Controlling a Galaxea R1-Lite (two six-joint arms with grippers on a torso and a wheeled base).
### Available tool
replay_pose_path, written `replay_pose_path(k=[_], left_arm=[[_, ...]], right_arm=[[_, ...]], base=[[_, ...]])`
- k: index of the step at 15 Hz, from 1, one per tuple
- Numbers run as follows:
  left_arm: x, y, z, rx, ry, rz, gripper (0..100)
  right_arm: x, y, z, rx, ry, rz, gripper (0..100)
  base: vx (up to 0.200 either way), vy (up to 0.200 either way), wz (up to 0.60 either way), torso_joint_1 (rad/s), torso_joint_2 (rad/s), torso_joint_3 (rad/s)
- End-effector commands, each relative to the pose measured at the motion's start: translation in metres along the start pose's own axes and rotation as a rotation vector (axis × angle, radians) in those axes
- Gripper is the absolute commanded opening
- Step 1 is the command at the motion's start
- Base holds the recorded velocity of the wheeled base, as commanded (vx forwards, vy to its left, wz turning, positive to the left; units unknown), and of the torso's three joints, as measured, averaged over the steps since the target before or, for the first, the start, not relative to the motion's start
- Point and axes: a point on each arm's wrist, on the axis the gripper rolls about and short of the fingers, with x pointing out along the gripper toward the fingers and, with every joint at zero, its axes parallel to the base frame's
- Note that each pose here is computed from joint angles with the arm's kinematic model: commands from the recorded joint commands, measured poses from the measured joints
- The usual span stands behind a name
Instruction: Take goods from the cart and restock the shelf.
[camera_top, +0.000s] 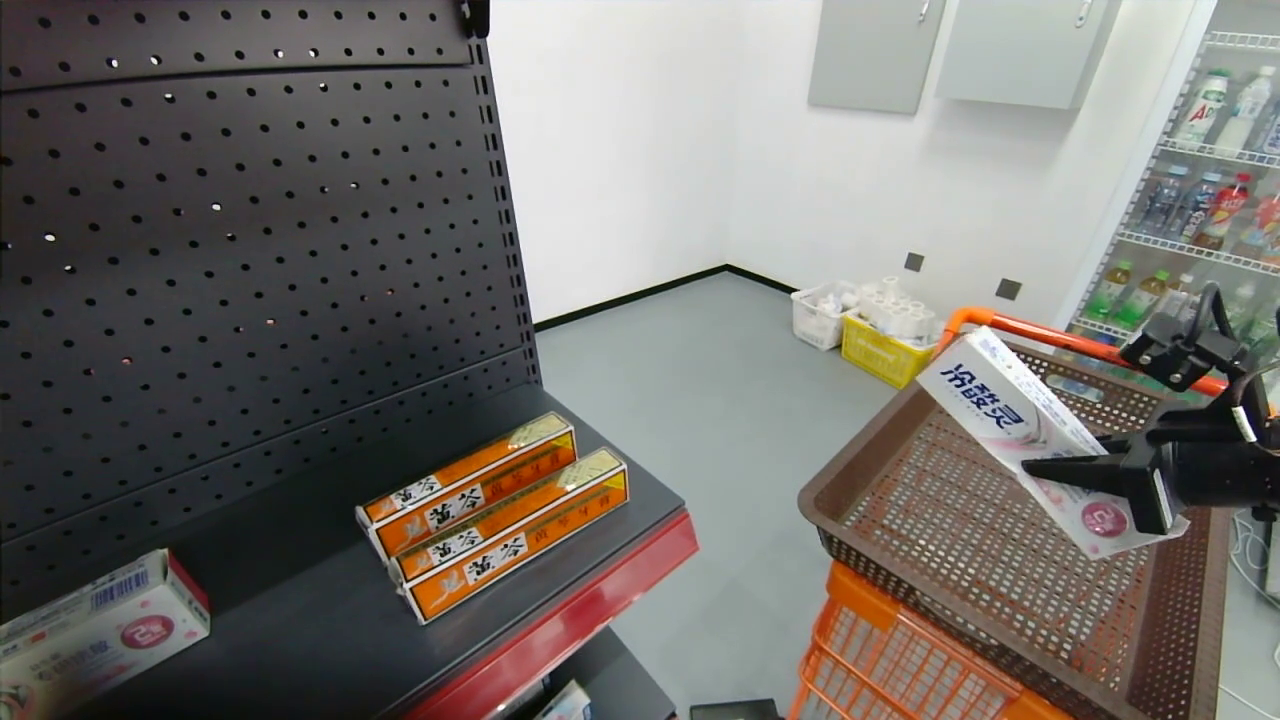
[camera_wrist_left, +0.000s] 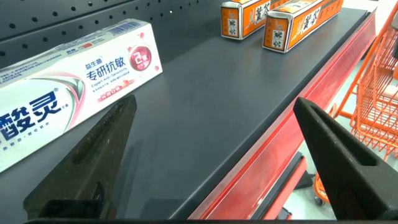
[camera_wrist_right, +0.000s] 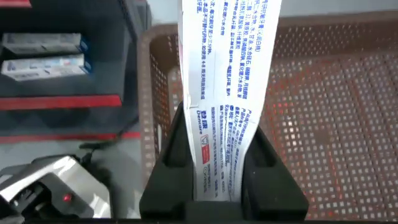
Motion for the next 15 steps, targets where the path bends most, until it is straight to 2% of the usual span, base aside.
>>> replay_pose_path(k=[1, 3, 6, 10, 13, 15], left_arm=[[0.000, 0.000, 0.000, 0.000, -0.001, 0.002, 100], [0.000, 0.000, 0.000, 0.000, 0.000, 0.000, 100], [0.000, 0.000, 0.000, 0.000, 0.000, 0.000, 100], [0.000, 0.000, 0.000, 0.000, 0.000, 0.000, 100], [0.000, 0.000, 0.000, 0.000, 0.000, 0.000, 100], [0.000, 0.000, 0.000, 0.000, 0.000, 0.000, 100]], right_arm=[[-0.015, 0.013, 0.012, -0.019, -0.060, -0.004, 0], [-0.023, 0.030, 0.014, 0.018, -0.108, 0.015, 0], [-0.027, 0.038, 0.013, 0.034, -0.184, -0.050, 0], [-0.030, 0.040, 0.008, 0.033, -0.182, -0.085, 0], [-0.030, 0.037, 0.011, 0.017, -0.215, -0.103, 0], [-0.026, 0.040, 0.006, 0.024, -0.202, -0.089, 0]], base=[[0.000, 0.000, 0.00, 0.000, 0.00, 0.000], [0.000, 0.000, 0.00, 0.000, 0.00, 0.000], [0.000, 0.000, 0.00, 0.000, 0.00, 0.000], [0.000, 0.000, 0.00, 0.000, 0.00, 0.000], [0.000, 0.000, 0.00, 0.000, 0.00, 0.000], [0.000, 0.000, 0.60, -0.005, 0.00, 0.005]])
